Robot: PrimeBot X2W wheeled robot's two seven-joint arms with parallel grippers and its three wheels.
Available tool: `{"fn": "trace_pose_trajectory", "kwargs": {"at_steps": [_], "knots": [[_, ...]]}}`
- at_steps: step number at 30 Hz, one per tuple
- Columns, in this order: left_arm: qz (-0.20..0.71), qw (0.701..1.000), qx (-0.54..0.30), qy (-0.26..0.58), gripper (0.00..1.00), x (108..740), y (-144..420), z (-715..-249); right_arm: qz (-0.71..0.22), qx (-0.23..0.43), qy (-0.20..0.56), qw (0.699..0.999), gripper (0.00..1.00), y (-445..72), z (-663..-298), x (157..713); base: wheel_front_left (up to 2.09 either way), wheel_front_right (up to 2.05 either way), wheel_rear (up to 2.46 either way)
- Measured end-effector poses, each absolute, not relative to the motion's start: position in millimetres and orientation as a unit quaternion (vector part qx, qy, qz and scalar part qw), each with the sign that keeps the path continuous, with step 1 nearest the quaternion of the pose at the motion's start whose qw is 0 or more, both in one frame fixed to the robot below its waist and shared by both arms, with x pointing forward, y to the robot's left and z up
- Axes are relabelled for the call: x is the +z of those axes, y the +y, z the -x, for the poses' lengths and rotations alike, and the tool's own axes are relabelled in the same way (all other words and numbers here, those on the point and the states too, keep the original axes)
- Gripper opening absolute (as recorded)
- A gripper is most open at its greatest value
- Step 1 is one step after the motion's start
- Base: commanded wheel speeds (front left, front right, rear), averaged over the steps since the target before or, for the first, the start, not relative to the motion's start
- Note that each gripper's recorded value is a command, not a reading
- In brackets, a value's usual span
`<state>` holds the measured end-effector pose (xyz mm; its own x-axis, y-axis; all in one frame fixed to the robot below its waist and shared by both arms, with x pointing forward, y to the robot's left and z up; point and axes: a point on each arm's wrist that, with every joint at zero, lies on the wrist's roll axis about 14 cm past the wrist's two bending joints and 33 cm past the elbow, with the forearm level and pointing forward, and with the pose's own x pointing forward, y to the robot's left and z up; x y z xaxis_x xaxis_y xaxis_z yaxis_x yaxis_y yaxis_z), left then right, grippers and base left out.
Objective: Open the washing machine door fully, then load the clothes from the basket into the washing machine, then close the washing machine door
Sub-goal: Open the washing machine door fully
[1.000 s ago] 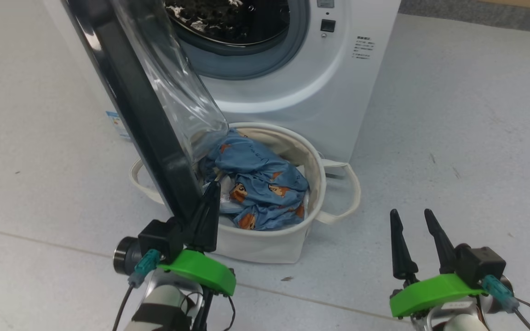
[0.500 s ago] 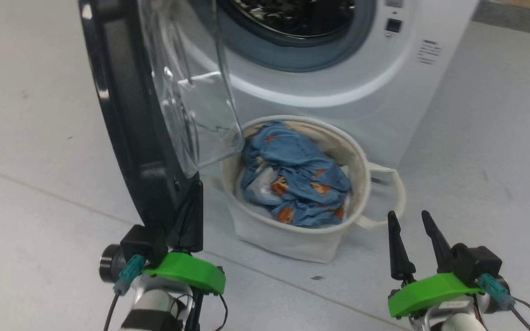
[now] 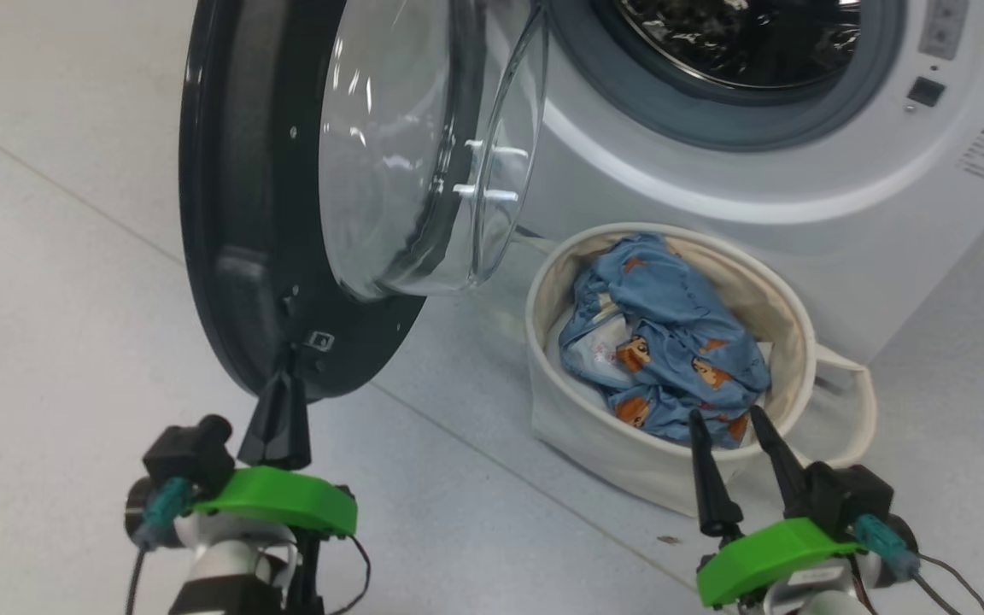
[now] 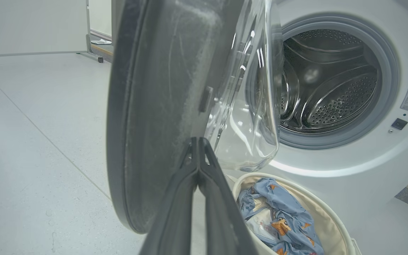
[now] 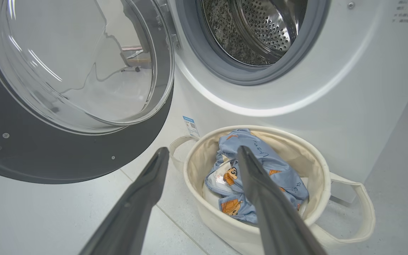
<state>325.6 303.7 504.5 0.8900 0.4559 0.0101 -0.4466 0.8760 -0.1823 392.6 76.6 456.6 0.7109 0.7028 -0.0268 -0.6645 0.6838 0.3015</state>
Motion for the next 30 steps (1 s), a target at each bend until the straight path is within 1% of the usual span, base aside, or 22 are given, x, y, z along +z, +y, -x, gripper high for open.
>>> {"fn": "trace_pose_trajectory", "kwargs": {"at_steps": [3, 6, 14, 17, 21, 27, 30], "knots": [[0.086, 0.965, 0.247, -0.026, 0.0, 504.0, 316.5, -321.8, -0.131, 0.391, 0.08, 0.907, 1.0, 88.5, -389.5, 448.9, 0.0, 0.0, 0.0], [0.081, 0.964, 0.25, -0.032, 0.0, 508.9, 324.7, -328.4, -0.134, 0.4, 0.088, 0.902, 1.0, 97.1, -392.4, 442.4, 0.0, 0.0, 0.0], [0.079, 0.966, 0.246, -0.027, 0.0, 506.7, 327.5, -341.9, -0.129, 0.423, 0.098, 0.891, 1.0, 115.3, -397.8, 429.7, 0.0, 0.0, 0.0], [0.107, 0.962, 0.247, -0.036, 0.0, 508.4, 333.3, -347.5, -0.131, 0.426, 0.101, 0.889, 1.0, 118.0, -399.9, 426.6, 0.0, 0.0, 0.0], [0.099, 0.959, 0.262, -0.032, 0.0, 507.1, 348.9, -353.2, -0.121, 0.433, 0.114, 0.886, 1.0, 118.1, -400.2, 412.9, 0.0, 0.0, 0.0], [0.09, 0.953, 0.286, -0.032, 0.0, 509.1, 376.5, -363.5, -0.122, 0.442, 0.115, 0.881, 1.0, 125.2, -410.3, 405.8, 0.0, 0.0, 0.0], [0.105, 0.949, 0.295, -0.031, 0.0, 505.9, 388.1, -368.7, -0.117, 0.449, 0.119, 0.878, 1.0, 126.4, -413.0, 398.5, 0.0, 0.0, 0.0]]}}
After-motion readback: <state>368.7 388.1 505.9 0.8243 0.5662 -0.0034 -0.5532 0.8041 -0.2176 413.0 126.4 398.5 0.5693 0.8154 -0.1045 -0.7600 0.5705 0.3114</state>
